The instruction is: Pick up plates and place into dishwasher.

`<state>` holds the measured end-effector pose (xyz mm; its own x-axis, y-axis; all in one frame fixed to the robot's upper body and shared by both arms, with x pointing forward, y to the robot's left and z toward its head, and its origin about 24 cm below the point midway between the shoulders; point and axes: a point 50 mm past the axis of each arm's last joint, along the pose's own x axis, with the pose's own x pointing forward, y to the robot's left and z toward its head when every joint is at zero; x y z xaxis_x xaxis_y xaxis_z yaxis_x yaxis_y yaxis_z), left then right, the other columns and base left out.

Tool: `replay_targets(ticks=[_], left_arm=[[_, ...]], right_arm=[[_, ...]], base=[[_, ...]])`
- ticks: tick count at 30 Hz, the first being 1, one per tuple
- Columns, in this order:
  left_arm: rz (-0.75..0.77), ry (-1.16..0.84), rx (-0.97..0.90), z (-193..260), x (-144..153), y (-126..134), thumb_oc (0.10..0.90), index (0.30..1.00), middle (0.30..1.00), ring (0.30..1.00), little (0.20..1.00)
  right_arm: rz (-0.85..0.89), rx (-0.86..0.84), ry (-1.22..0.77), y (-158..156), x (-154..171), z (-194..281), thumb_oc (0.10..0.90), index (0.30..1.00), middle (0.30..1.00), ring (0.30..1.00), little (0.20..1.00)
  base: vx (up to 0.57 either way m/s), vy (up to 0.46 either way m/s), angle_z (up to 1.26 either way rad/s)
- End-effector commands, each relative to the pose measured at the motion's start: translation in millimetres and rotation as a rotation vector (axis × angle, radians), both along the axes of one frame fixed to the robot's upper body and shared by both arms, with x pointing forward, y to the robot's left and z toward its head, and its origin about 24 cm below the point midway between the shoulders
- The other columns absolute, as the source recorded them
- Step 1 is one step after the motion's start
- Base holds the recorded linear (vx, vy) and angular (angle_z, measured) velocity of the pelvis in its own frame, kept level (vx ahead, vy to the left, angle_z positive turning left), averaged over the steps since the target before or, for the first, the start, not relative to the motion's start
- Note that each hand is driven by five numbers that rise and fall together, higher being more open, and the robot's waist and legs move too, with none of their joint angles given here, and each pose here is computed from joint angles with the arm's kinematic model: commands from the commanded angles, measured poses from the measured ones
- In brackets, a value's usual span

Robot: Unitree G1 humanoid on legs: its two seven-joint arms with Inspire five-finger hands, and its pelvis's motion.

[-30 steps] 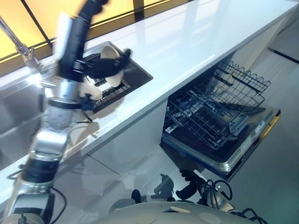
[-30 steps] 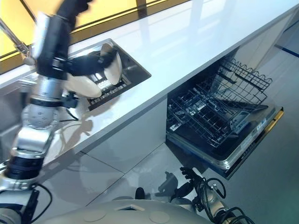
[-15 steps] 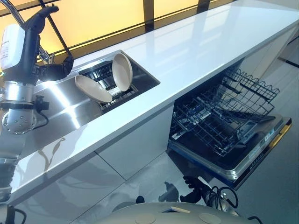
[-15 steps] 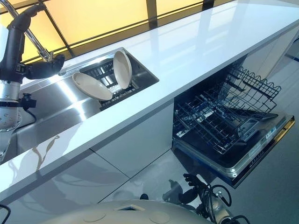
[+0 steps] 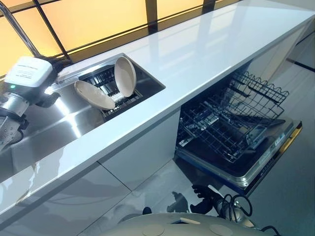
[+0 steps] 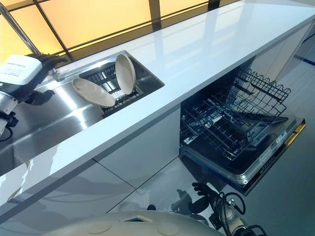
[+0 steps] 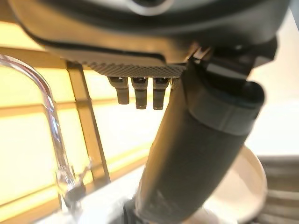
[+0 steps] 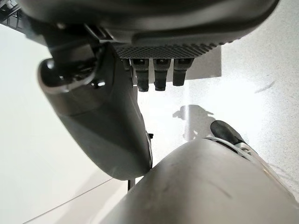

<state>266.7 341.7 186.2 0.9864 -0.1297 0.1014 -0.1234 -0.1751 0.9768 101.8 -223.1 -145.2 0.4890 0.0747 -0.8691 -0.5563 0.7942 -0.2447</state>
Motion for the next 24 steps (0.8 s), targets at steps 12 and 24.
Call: replay_targets(ticks=[12, 24], left_arm=[[0.041, -0.222, 0.051, 81.2, 24.8, 0.2, 0.800, 0.900, 0.900, 0.900, 0.900], [0.077, -0.077, 0.157, 36.3, 38.3, -0.4, 0.800, 0.900, 0.900, 0.900, 0.900]], right_arm=[[0.085, -0.019, -0.048, -14.9, 11.6, 10.6, 0.800, 0.900, 0.900, 0.900, 0.900], [0.078, -0.011, -0.030, -2.5, 25.5, 15.2, 0.800, 0.900, 0.900, 0.900, 0.900]], base=[[0.00, 0.000, 0.00], [0.01, 0.000, -0.01]])
